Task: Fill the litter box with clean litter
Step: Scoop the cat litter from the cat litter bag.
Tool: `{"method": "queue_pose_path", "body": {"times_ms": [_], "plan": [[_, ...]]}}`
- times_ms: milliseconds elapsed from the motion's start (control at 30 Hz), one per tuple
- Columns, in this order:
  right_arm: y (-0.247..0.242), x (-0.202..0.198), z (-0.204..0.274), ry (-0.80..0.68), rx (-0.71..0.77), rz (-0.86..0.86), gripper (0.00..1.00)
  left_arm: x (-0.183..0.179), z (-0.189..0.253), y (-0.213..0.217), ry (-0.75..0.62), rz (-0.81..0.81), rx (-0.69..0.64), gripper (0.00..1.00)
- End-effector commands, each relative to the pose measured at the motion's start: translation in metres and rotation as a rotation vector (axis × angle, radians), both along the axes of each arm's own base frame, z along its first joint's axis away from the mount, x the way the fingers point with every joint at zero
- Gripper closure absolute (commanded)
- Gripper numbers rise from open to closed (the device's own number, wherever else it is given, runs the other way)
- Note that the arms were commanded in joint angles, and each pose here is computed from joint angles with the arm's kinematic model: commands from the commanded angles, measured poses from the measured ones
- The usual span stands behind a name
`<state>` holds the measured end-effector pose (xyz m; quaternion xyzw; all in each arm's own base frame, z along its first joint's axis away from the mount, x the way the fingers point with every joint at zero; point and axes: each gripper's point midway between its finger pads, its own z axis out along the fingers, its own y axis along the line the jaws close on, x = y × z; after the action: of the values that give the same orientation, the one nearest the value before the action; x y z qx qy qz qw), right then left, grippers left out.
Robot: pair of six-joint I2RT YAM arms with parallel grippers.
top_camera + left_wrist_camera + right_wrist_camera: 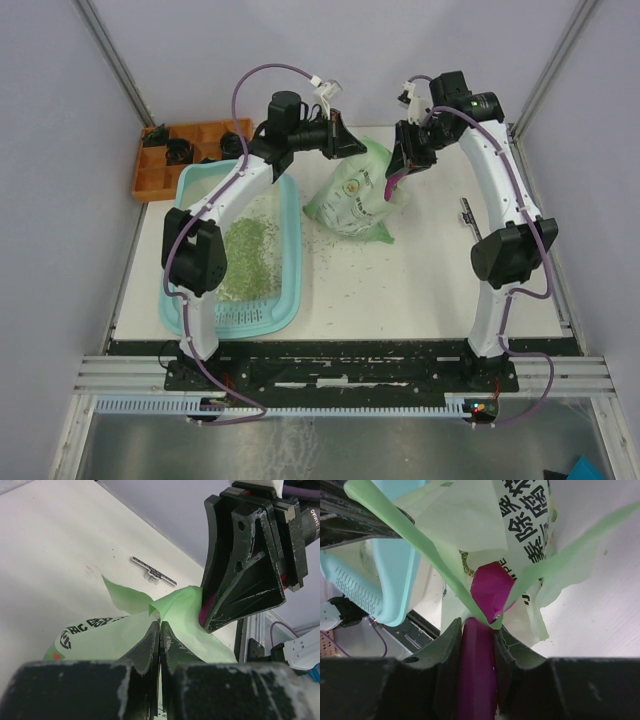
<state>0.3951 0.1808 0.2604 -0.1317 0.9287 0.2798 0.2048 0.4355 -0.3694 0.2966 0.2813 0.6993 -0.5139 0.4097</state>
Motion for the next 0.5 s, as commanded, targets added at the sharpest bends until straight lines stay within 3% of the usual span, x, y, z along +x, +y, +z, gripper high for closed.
{"method": "queue_pose_path", "body": {"times_ms": [0, 467], "plan": [[0.006, -0.013, 0.03, -0.03, 0.144, 0.028, 0.98, -0.029, 0.105, -0.005, -0.223, -0.063, -0.16, 0.97], [-0.023, 0.015, -0.046, -0.065, -0.084, -0.006, 0.98, -0.026, 0.112, -0.009, -0.224, -0.082, -0.176, 0.97]]}}
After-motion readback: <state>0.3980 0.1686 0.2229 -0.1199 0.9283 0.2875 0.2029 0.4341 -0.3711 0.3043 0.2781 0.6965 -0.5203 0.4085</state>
